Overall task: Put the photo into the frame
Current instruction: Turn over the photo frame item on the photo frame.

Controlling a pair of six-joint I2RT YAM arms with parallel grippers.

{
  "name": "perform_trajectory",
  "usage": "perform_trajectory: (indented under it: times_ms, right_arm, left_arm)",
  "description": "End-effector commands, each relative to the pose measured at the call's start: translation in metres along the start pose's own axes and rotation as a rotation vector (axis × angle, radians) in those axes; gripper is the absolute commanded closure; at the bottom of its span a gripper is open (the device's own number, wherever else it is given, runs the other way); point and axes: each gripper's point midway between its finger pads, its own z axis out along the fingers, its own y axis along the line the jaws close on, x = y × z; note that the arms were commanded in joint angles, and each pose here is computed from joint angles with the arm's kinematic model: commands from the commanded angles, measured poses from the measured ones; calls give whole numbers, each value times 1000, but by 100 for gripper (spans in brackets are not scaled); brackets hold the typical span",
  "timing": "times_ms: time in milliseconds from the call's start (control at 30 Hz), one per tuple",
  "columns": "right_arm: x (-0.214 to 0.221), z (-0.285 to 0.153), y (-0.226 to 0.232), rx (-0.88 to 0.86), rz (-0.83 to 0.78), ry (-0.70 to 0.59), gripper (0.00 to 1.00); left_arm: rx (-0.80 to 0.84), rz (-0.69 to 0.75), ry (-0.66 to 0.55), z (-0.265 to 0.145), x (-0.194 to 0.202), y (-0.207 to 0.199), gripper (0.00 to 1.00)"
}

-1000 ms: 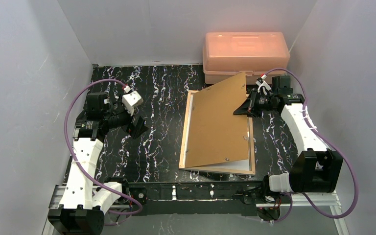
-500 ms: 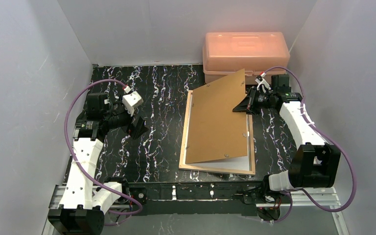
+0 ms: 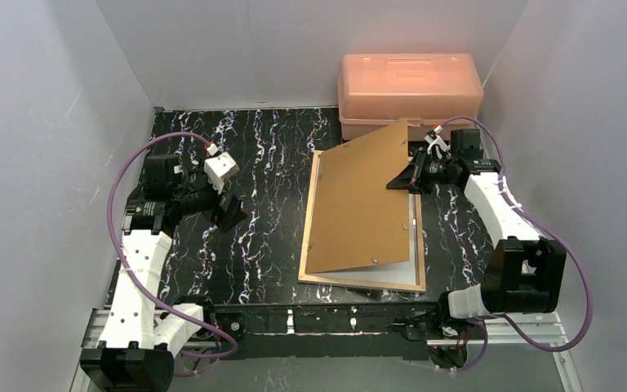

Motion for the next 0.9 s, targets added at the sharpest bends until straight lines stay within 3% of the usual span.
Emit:
perform_trajectory:
  times_ms: [0, 867]
  right_arm:
    - [-8, 1, 8, -55, -35, -33, 99]
    - [15, 21, -36, 18, 13, 51, 99]
  left_arm:
    - [37, -5, -3, 0, 1, -8, 7]
    - [53, -13, 14, 5, 7, -7, 8]
